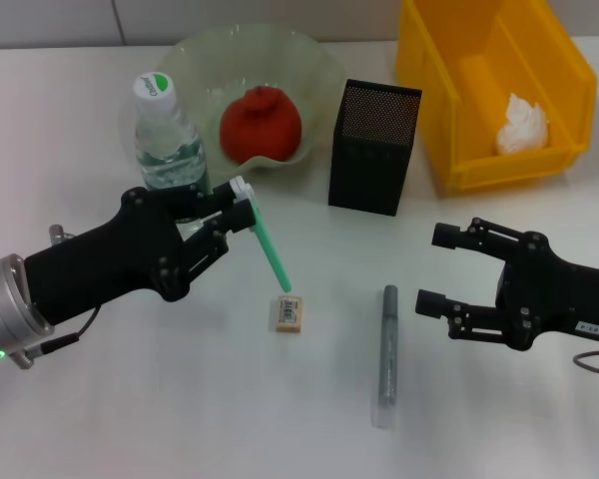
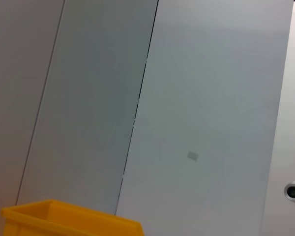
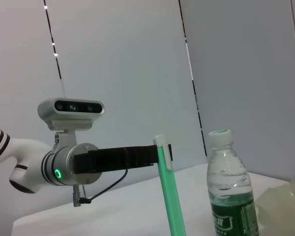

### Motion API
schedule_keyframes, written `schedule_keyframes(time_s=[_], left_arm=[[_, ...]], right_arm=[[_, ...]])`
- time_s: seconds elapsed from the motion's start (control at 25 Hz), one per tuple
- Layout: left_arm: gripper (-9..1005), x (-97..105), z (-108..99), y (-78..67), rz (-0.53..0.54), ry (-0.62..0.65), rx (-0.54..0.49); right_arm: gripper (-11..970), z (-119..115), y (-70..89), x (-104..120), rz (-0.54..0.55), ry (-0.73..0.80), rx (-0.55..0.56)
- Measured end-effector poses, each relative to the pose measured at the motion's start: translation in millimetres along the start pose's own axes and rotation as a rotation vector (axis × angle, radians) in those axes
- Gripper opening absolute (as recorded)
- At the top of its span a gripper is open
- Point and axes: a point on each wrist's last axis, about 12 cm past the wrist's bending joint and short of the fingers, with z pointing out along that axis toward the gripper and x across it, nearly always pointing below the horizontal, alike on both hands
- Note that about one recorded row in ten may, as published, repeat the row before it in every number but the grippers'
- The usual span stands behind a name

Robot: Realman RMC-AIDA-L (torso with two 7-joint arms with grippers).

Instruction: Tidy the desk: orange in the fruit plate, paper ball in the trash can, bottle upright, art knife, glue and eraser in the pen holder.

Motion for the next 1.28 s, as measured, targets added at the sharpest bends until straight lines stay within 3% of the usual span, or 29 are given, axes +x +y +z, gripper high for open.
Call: schedule_keyframes(time_s=[0.24, 0.48, 0.68, 0.84, 0.88, 1.28], left_arm=[[190, 0, 0, 0.6, -0.025, -0.003, -0.003], [190, -1, 3, 5.7, -0.180, 0.008, -0.022], [190, -6, 1, 10.0, -0.387, -0.036, -0.047], [190, -9, -1, 12.1, -0.479, -0.054, -0.056], [190, -11, -1, 11.3, -0.548, -0.068, -0.043], [190, -13, -3, 9.9, -0.663, -0.095, -0.026]], right_arm=[[801, 0, 0.0, 0, -0.001, 0.000, 0.000], [801, 0, -0.6, 0, -0.001, 0.004, 0.005], [801, 0, -0.7, 1, -0.002, 0.005, 0.006], [800, 0, -0.5, 1, -0.002, 0.007, 0.003], [800, 1, -0.1, 1, -0.001, 0.008, 0.001], [799, 2, 1.3, 3, -0.008, 0.013, -0.006]])
